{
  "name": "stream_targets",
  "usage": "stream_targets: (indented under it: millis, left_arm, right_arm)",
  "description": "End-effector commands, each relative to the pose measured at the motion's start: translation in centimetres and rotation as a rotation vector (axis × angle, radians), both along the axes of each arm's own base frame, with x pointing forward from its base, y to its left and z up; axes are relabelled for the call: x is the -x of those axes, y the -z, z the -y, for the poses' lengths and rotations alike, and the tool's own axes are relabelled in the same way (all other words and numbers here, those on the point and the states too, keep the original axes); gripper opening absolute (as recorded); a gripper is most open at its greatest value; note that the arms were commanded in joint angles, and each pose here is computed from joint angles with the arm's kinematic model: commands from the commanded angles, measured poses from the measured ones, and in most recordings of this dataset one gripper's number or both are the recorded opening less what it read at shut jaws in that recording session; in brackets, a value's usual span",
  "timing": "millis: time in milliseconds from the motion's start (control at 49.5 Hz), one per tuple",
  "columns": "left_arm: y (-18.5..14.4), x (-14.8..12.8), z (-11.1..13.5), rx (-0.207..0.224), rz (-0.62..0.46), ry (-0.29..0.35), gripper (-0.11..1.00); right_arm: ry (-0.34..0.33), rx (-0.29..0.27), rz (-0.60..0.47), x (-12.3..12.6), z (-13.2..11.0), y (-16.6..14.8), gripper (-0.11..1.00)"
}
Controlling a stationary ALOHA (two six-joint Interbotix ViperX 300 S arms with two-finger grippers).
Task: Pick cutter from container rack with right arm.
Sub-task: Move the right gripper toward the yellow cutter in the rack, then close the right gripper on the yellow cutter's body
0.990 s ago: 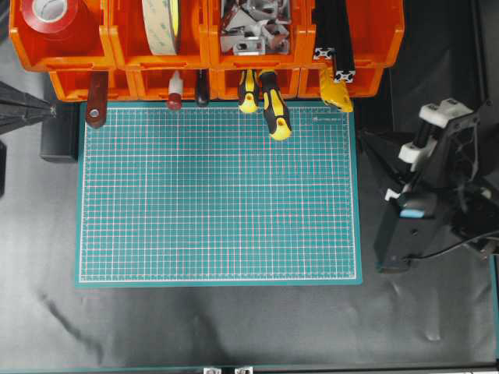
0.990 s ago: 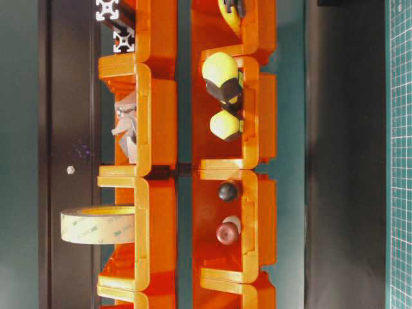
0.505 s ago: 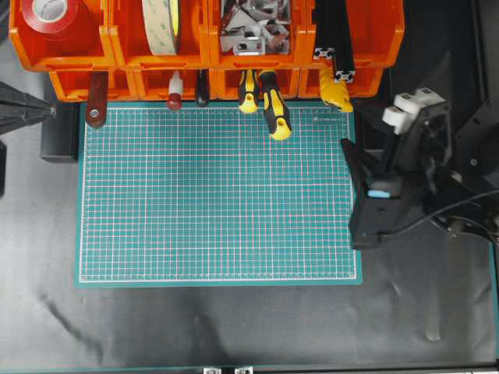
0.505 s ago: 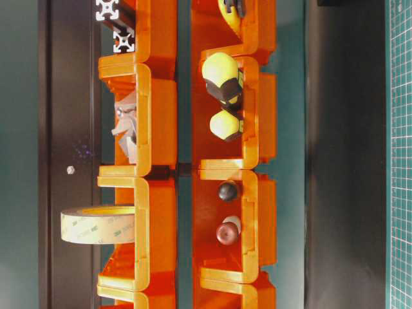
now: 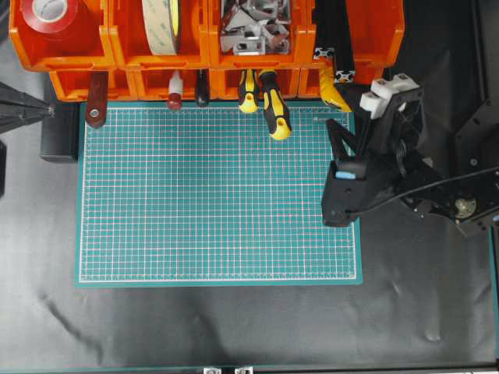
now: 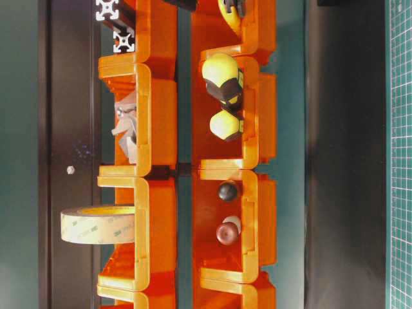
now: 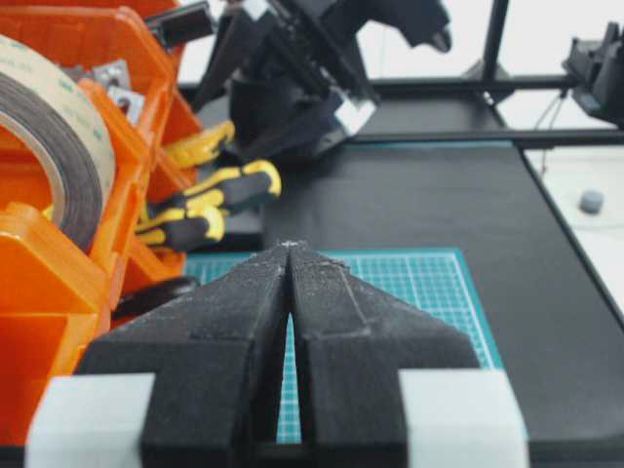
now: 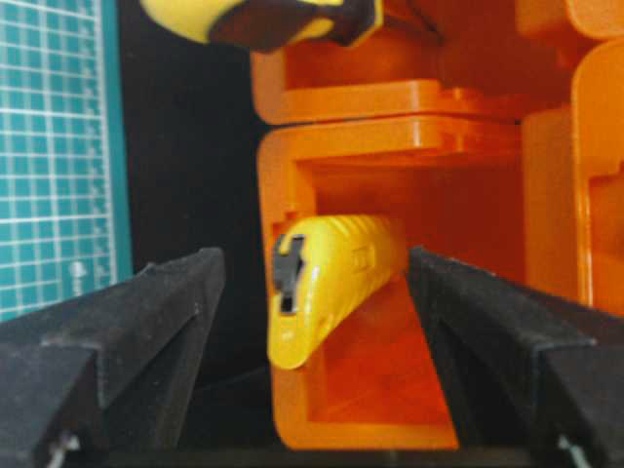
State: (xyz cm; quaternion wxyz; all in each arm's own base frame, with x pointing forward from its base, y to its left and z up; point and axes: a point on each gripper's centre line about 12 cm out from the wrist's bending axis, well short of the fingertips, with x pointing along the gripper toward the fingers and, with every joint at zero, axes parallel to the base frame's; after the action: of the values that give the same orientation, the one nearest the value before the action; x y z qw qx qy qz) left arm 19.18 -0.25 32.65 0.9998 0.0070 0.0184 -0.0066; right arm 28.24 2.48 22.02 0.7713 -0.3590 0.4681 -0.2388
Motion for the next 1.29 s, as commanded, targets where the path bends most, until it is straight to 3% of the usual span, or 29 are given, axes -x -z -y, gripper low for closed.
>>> stream_targets:
  millis: [0, 303, 424, 525, 667, 889, 1273]
  left_arm:
    - [-0.5, 0.0, 0.0, -0.001, 0.015, 0.002, 0.0]
    - [-0.6, 0.0, 0.0, 0.0, 0.017, 0.002, 0.0]
    - [-0.6, 0.0, 0.0, -0.001, 0.017, 0.002, 0.0]
    - [-0.6, 0.0, 0.0, 0.0, 0.018, 0.0, 0.0]
    - [-0.6, 0.0, 0.0, 0.0, 0.018, 0.0, 0.0]
    - [-0.5, 0.0, 0.1, 0.0, 0.015, 0.003, 0.0]
    - [-0.5, 0.0, 0.3, 0.0, 0.015, 0.017, 0.0]
  right_arm:
    - [-0.004, -0.005, 0.014, -0.2, 0.4, -0.2, 0.74]
    - [-0.004, -0.024, 0.007, -0.2, 1.2, 0.6, 0.73]
    - [-0.001, -0.024, 0.007, -0.2, 1.3, 0.6, 0.68]
    - [-0.004, -0.025, 0.007, -0.2, 1.2, 0.6, 0.57]
    - [-0.013, -0.033, 0.015, -0.3, 1.0, 0.5, 0.28]
    - [-0.022, -0.032, 0.026, -0.4, 0.2, -0.2, 0.28]
    - [-0.007, 0.002, 0.102, 0.1, -3.1, -5.0, 0.27]
